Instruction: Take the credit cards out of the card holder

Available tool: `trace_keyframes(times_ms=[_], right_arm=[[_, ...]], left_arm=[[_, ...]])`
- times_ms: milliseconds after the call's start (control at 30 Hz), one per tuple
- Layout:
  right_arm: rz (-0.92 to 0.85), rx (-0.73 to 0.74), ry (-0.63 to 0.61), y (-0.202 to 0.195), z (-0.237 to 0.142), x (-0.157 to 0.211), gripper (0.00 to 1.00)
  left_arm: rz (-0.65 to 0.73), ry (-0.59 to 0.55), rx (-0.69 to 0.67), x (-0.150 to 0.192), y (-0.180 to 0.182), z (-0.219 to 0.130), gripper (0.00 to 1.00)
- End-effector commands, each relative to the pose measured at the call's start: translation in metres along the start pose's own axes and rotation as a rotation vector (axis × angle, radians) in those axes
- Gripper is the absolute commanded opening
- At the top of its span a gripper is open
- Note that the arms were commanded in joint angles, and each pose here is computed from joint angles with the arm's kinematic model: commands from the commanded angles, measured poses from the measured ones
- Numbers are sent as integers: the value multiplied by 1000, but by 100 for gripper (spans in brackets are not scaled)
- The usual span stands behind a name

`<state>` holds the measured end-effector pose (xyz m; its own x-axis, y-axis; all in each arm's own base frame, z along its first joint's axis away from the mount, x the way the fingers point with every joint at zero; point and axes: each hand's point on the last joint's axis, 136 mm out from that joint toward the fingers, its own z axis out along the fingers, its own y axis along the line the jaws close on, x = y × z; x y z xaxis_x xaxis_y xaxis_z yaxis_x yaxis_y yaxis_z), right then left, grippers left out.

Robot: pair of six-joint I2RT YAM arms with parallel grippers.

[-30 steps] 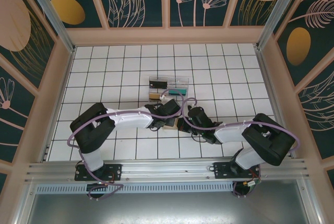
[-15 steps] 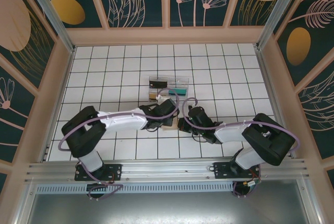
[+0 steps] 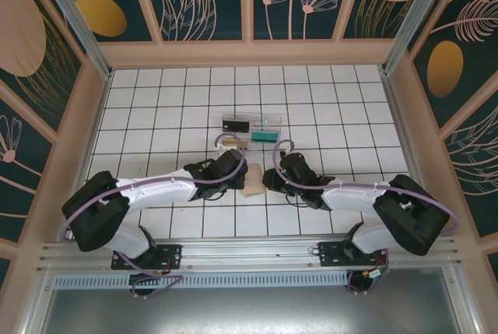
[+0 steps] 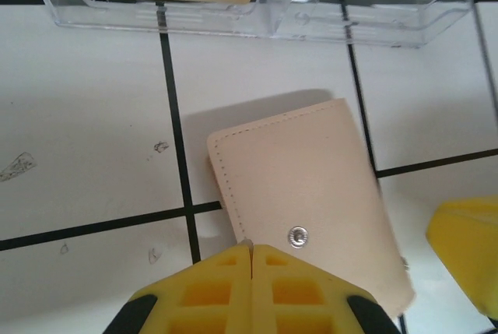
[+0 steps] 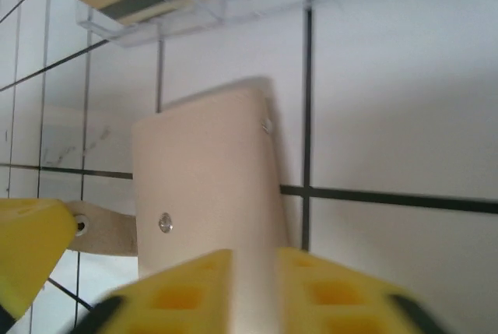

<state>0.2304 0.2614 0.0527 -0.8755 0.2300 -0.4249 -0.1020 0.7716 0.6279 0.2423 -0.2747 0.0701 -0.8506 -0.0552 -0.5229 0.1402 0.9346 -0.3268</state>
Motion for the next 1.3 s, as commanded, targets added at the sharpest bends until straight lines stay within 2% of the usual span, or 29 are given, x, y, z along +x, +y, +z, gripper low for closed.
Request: trace_keyframes(times_ms=[0, 100, 167, 500, 900, 1267], right_arm=[[-44, 27, -33, 6, -8, -14, 40], [-38, 13, -36, 11, -9, -17, 55], [-26, -14, -29, 16, -9, -17, 56], [14, -51, -4, 20, -4, -13, 56], [8, -99, -16, 35, -12, -20, 61], [1, -135, -12, 43, -14, -20, 65]], left_arm=[[-34, -91, 121, -28, -25, -23, 0], [-40, -109, 185, -34, -36, -35, 0], [-43, -114, 220, -34, -40, -39, 0], [-65, -103, 190, -22, -25, -33, 0], [-54, -122, 283, -36, -48, -50, 0], [-47, -127, 304, -41, -55, -55, 0]])
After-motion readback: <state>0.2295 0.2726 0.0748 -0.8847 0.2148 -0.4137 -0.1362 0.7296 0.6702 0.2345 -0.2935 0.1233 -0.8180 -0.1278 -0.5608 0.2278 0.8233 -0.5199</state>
